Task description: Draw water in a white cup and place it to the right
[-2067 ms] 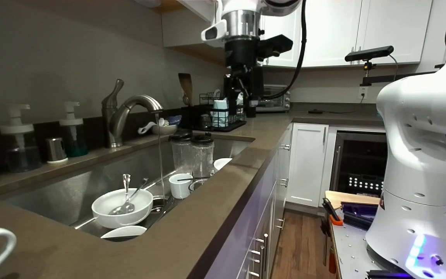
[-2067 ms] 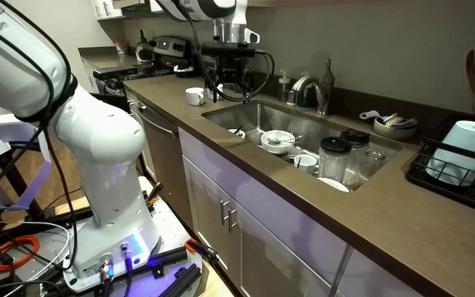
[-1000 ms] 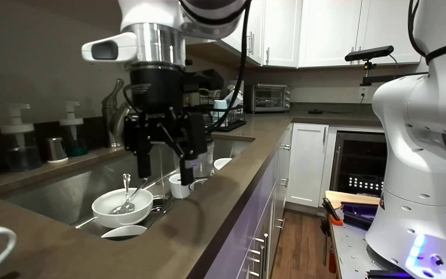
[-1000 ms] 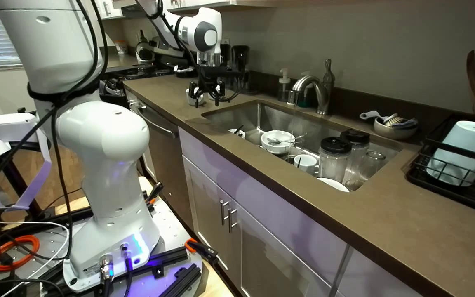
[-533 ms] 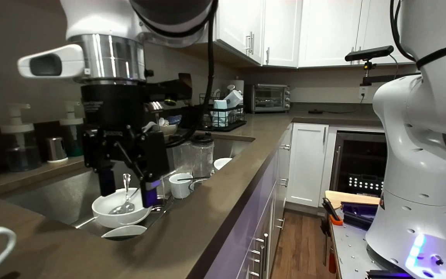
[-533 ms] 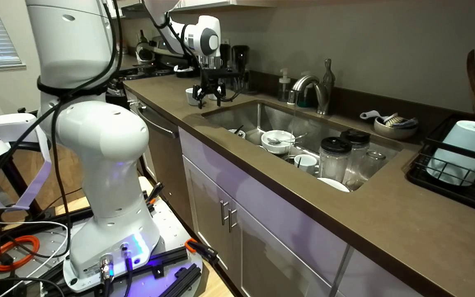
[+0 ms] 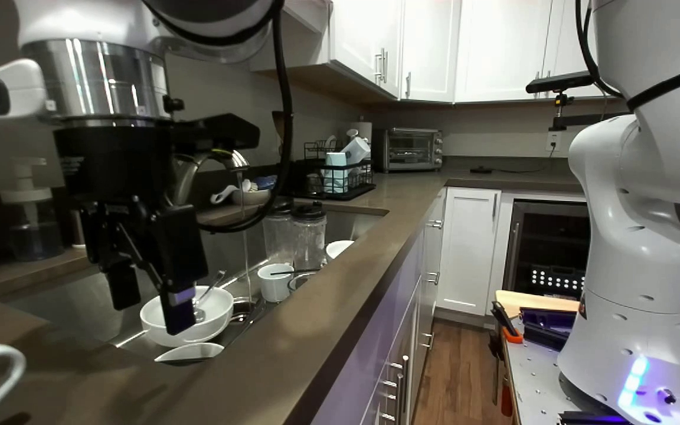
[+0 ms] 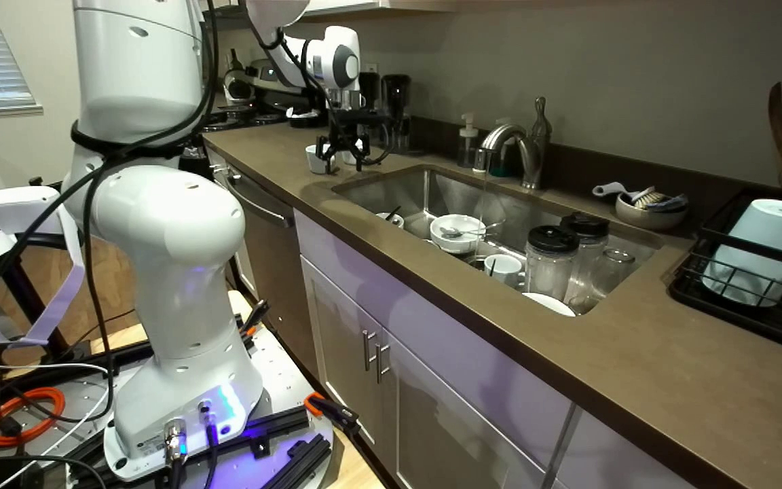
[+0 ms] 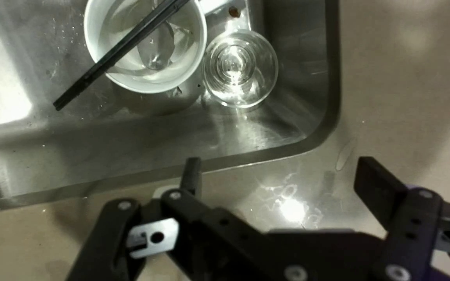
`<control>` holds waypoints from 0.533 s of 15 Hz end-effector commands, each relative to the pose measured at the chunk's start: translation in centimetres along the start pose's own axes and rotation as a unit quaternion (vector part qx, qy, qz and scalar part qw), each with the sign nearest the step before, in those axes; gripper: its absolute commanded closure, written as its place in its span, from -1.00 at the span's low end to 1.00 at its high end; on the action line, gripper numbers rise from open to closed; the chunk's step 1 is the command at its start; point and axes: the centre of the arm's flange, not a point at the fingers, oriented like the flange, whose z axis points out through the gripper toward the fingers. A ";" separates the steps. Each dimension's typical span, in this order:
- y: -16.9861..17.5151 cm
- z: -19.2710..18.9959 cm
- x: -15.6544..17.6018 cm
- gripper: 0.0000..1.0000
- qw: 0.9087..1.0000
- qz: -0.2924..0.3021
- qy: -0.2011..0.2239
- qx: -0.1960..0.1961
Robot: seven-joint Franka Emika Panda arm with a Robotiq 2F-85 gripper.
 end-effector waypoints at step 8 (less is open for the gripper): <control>0.3 -0.6 -1.5 -1.00 1.000 -0.015 0.008 0.005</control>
